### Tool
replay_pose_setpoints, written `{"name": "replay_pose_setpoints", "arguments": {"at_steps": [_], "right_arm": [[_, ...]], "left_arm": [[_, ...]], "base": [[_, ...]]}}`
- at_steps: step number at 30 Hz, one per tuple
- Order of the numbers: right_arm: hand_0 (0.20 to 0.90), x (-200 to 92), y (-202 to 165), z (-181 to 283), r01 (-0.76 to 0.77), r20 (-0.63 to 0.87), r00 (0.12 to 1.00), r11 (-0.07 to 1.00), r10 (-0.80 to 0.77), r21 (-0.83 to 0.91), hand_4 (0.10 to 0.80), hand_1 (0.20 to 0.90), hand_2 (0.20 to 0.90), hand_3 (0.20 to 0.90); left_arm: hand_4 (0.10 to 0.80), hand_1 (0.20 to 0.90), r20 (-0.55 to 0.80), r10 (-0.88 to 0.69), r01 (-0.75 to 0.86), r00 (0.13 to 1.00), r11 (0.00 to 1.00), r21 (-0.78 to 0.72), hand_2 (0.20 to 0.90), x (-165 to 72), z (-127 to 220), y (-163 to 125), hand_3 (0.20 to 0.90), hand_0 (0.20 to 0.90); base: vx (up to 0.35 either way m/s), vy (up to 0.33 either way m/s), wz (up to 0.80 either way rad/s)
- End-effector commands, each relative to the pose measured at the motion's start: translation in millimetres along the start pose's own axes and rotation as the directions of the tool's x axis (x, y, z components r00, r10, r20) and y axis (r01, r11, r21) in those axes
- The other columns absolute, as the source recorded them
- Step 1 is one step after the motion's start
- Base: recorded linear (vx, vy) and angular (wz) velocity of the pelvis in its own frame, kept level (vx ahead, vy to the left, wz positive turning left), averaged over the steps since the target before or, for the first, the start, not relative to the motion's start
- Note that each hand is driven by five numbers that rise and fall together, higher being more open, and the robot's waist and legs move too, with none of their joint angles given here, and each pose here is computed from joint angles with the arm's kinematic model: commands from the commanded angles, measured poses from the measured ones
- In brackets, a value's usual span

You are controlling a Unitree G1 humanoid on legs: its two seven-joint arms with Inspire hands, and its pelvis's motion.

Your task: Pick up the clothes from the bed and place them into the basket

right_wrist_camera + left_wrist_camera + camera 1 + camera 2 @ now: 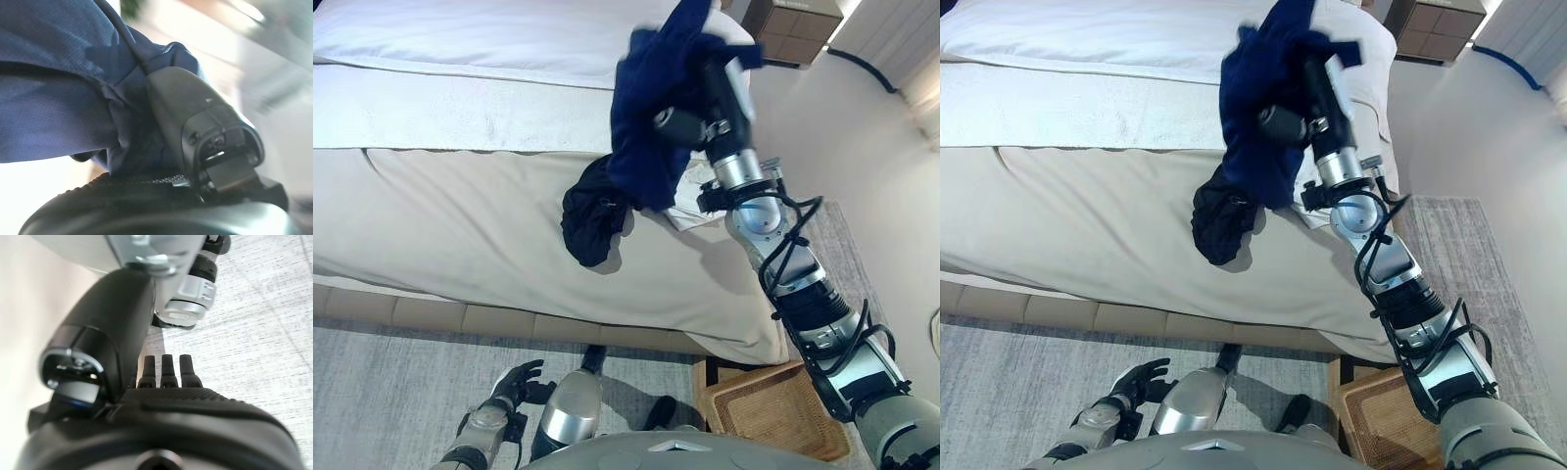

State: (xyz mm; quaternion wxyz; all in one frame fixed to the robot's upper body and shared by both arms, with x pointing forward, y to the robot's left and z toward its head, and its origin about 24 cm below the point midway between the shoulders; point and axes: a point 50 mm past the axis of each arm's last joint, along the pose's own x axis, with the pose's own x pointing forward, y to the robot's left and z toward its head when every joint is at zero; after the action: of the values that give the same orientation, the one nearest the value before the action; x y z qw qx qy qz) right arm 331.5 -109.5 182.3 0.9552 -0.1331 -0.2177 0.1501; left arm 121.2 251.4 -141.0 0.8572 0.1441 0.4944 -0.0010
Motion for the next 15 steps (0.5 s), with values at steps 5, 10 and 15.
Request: {"name": "replay_pose_setpoints", "arguments": {"at_steps": [5,10,15], "right_arm": [[0.9,37.2,-7.0,56.1,0.099,0.191,0.97,0.963,-0.15,0.252,0.8,0.9,0.9,0.9],[0.446,33.9,-10.0,4.0,0.152,-0.109,0.985,0.973,-0.135,0.171,0.27,0.446,0.446,0.37],[0.3,27.9,-25.5,-19.2,0.181,-0.192,0.965,0.983,-0.178,0.0,0.1,0.3,0.3,0.2]], "left_arm": [[0.8,0.9,-0.088,-0.067,0.076,0.994,0.991,0.106,0.9,-8.5,-30.9,-5.8,0.9,0.9],[0.8,0.9,-0.089,-0.061,0.07,0.994,0.991,0.111,0.9,-8.9,-30.1,-1.7,0.9,0.9],[0.8,0.9,-0.097,-0.047,0.058,0.994,0.992,0.115,0.9,-8.5,-29.6,0.6,0.9,0.9]], "base": [[0.027,0.032,0.19],[0.011,0.038,0.12],[0.022,0.015,0.11]]}}
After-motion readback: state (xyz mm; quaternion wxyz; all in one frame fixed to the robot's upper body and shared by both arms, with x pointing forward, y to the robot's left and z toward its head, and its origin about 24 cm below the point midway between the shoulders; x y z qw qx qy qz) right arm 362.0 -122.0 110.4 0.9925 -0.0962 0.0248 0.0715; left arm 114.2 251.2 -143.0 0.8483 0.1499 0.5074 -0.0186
